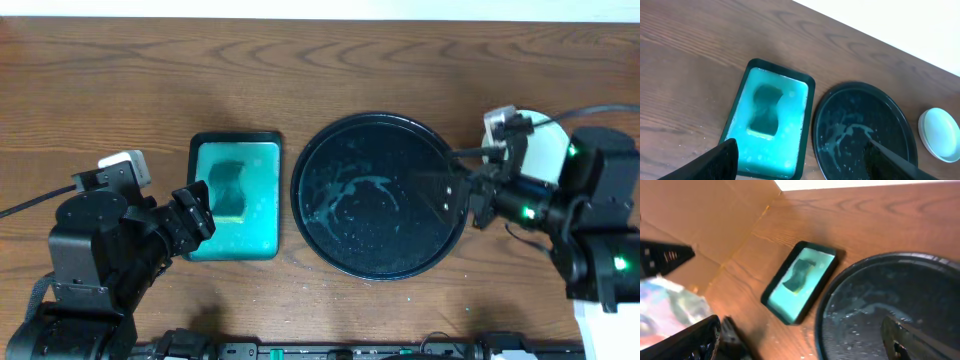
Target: Clean dirty plates on tray and stack at the side
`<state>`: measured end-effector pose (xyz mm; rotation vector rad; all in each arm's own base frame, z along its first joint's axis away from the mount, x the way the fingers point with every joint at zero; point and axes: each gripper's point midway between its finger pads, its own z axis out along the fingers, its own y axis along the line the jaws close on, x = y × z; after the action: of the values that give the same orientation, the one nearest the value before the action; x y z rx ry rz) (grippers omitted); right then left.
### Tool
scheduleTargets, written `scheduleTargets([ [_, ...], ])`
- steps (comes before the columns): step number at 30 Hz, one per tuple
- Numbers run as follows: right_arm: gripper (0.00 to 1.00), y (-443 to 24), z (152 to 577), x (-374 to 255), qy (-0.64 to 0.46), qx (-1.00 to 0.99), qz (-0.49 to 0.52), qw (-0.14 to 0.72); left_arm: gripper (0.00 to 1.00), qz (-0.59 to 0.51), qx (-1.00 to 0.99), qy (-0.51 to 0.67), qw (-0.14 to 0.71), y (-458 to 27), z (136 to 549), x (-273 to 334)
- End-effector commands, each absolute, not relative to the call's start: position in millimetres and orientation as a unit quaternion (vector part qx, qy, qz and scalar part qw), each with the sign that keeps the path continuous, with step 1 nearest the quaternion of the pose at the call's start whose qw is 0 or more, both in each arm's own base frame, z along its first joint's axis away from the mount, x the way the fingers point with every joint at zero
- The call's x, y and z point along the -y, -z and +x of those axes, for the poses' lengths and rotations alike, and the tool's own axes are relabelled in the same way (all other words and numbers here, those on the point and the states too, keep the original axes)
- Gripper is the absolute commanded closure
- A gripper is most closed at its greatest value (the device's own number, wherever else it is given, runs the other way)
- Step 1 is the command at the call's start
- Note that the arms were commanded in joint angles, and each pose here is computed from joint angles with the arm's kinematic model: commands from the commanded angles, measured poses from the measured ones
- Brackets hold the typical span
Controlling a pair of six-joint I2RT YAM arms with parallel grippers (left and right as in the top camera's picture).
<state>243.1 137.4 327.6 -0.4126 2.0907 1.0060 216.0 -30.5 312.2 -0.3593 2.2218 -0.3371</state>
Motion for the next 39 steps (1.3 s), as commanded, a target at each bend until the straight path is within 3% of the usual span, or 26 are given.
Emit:
scheduleTargets([
  [1, 0.01, -335, 238, -121, -0.294, -0.809, -0.226, 0.457, 0.20, -0.140, -0.884, 0.129, 0.426, -316, 216, 28],
  [10, 0.01, -319, 205, -71, -0.120, -0.805, -0.167, 0.557, 0.20, -0.140, -0.884, 0.129, 0.426, -316, 216, 28],
  [14, 0.01, -268, 200, -22, -0.068, -0.832, 0.006, 0.550, 0.20, -0.140, -0.884, 0.129, 0.426, -316, 216, 28],
  [16, 0.01, -245, 200, -11, -0.054, -0.832, 0.044, 0.551, 0.20, -0.140, -0.884, 0.129, 0.426, -316, 216, 28],
  [25, 0.01, -165, 225, -26, -0.076, -0.807, 0.018, 0.585, 0.20, -0.140, -0.884, 0.129, 0.426, -316, 216, 28],
  [33, 0.01, -161, 244, -35, -0.105, -0.727, 0.011, 0.679, 0.20, -0.140, -0.884, 0.129, 0.426, -316, 216, 28],
  [39, 0.01, -157, 244, -34, -0.104, -0.732, 0.011, 0.674, 0.20, -0.140, -0.884, 0.129, 0.426, -316, 216, 28],
])
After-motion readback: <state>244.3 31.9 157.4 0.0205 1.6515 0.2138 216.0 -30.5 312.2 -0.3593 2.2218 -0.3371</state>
